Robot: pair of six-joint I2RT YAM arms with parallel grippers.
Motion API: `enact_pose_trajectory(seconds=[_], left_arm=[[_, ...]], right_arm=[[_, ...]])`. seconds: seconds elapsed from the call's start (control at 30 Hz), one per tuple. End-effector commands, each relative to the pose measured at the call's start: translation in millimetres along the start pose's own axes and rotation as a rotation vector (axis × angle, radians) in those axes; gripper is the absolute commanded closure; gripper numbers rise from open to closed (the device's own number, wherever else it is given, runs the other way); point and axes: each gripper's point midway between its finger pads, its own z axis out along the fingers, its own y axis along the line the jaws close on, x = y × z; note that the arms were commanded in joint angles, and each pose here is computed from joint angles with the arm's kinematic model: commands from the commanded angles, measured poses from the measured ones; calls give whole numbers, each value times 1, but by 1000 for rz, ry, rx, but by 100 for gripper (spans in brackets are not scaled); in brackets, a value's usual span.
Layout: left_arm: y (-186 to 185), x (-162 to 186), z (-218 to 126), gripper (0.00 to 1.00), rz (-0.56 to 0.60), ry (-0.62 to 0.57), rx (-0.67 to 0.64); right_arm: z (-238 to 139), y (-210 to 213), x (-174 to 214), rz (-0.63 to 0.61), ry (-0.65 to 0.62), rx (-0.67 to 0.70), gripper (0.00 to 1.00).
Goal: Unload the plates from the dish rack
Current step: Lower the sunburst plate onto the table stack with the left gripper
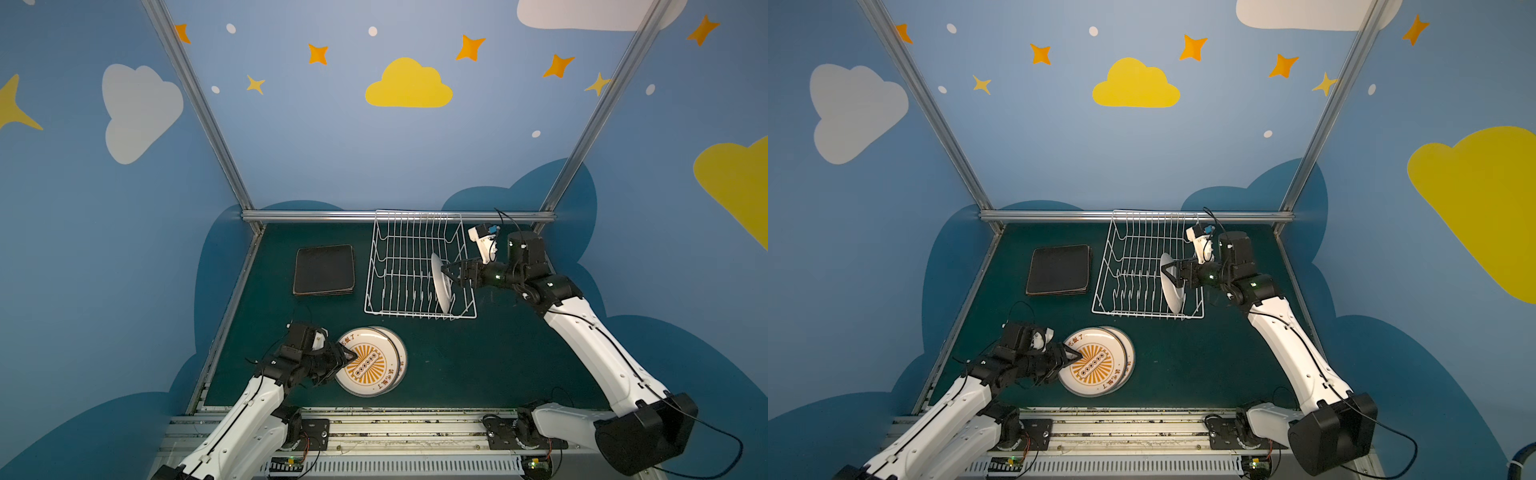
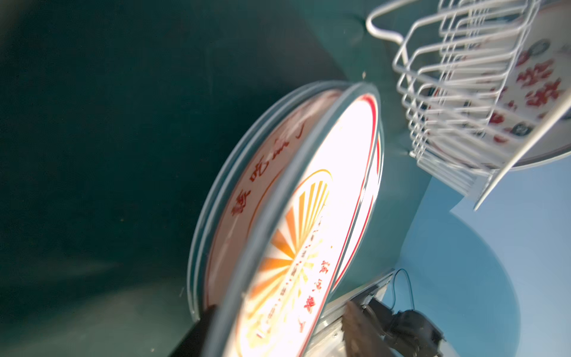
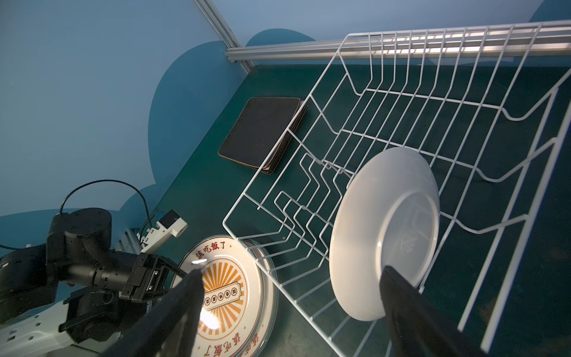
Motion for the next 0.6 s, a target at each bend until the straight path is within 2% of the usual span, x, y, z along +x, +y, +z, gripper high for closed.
enact_pose_trajectory(seconds=[0.0,0.07,0.23,0.33,0.57], left_arm=[[-6,-4,-7,22,36,-14,-27],[-8,-6,-8,14,39,-17,-38],[-9,-9,-6,4,41,-9,-60],[-7,-10,-5,1,42,-1,-87],[-11,-15,0,1,51,-2,-88]], right_arm=[[-2,5,-4,-8,-13,-4,12],[-2,4,-3,-2,-11,-3,12],[-1,4,-3,5,-11,-5,12],[0,4,-3,4,-11,-4,12],[1,3,-4,5,-5,0,11]])
